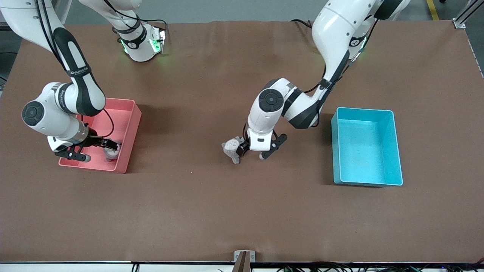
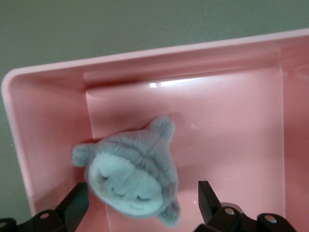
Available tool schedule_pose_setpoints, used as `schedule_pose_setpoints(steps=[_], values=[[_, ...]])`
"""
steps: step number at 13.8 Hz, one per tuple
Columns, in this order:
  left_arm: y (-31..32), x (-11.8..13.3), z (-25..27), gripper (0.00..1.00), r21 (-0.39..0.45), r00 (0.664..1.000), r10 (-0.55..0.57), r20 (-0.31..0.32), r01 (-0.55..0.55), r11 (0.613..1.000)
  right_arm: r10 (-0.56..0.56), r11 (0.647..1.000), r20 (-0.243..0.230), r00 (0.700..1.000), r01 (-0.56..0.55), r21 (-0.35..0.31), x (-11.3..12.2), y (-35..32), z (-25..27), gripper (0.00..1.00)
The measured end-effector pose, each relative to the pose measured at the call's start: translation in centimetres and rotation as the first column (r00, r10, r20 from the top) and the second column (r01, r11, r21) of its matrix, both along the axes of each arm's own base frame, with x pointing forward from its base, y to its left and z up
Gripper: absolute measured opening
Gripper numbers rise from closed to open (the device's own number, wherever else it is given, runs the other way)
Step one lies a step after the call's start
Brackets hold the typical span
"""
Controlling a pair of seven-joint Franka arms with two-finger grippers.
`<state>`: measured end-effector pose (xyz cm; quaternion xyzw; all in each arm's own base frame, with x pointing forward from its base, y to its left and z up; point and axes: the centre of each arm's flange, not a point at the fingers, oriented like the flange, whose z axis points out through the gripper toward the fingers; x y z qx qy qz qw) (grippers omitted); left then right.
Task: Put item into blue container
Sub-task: 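Grasp the plush with the left gripper while the right gripper grasps another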
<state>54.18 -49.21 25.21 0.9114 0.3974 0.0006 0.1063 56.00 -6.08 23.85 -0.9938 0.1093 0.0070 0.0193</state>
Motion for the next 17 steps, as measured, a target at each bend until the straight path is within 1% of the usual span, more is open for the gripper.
schedule_pose_setpoints(steps=[3, 7, 8, 9, 10, 11, 12, 13, 14, 15, 17], values=[[-1.9, -0.9, -2.8, 1.0, -0.045, 0.995, 0.097, 0.0, -0.097, 0.994, -0.002, 1.0, 0.017, 1.0, 0.002, -0.004, 0.4, -0.1, -1.4, 1.0], [-3.5, -2.6, -3.8, 1.0, -0.048, 0.993, 0.117, -0.015, -0.117, 0.992, -0.003, 1.0, 0.027, 1.0, 0.003, -0.006, 1.3, -0.3, -1.7, 1.0], [-3.6, -2.8, -4.2, 0.96, -0.043, 0.993, 0.115, -0.017, -0.116, 0.992, -0.003, 1.0, 0.027, 1.0, 0.003, -0.006, 1.4, -0.4, -1.8, 1.0], [-3.6, -2.9, -4.6, 0.96, -0.039, 0.993, 0.115, -0.02, -0.115, 0.993, -0.003, 1.0, 0.026, 1.0, 0.003, -0.006, 1.5, -0.4, -2.0, 1.0], [-3.6, -2.8, -4.8, 0.89, -0.037, 0.993, 0.115, -0.021, -0.116, 0.993, -0.004, 1.0, 0.026, 1.0, 0.004, -0.005, 1.6, -0.4, -2.1, 1.0], [-3.5, -2.8, -4.9, 0.78, -0.038, 0.993, 0.116, -0.02, -0.117, 0.992, -0.004, 1.0, 0.025, 1.0, 0.004, -0.005, 1.6, -0.4, -2.2, 1.0], [-3.5, -2.7, -4.9, 0.65, -0.039, 0.993, 0.115, -0.017, -0.116, 0.993, -0.004, 1.0, 0.023, 1.0, 0.004, -0.005, 1.6, -0.4, -2.3, 1.0], [-3.4, -2.5, -4.8, 0.57, -0.037, 0.994, 0.111, -0.011, -0.111, 0.993, -0.004, 1.0, 0.021, 1.0, 0.004, -0.005, 1.6, -0.4, -2.4, 1.0], [-3.2, -2.2, -4.7, 0.52, -0.026, 0.996, 0.093, 0.008, -0.092, 0.995, -0.005, 1.0, 0.019, 1.0, 0.005, -0.004, 1.5, -0.4, -2.5, 1.0], [-3.0, -1.8, -4.5, 0.46, 0.001, 0.997, 0.065, 0.035, -0.065, 0.998, -0.006, 1.0, 0.017, 1.0, 0.006, -0.003, 1.5, -0.4, -2.6, 1.0], [-2.2, -1.2, -3.8, 0.33, 0.089, 0.997, 0.007, 0.076, -0.014, 0.996, -0.006, 1.0, 0.016, 1.0, 0.006, -0.002, 1.5, -0.4, -2.7, 0.97]])
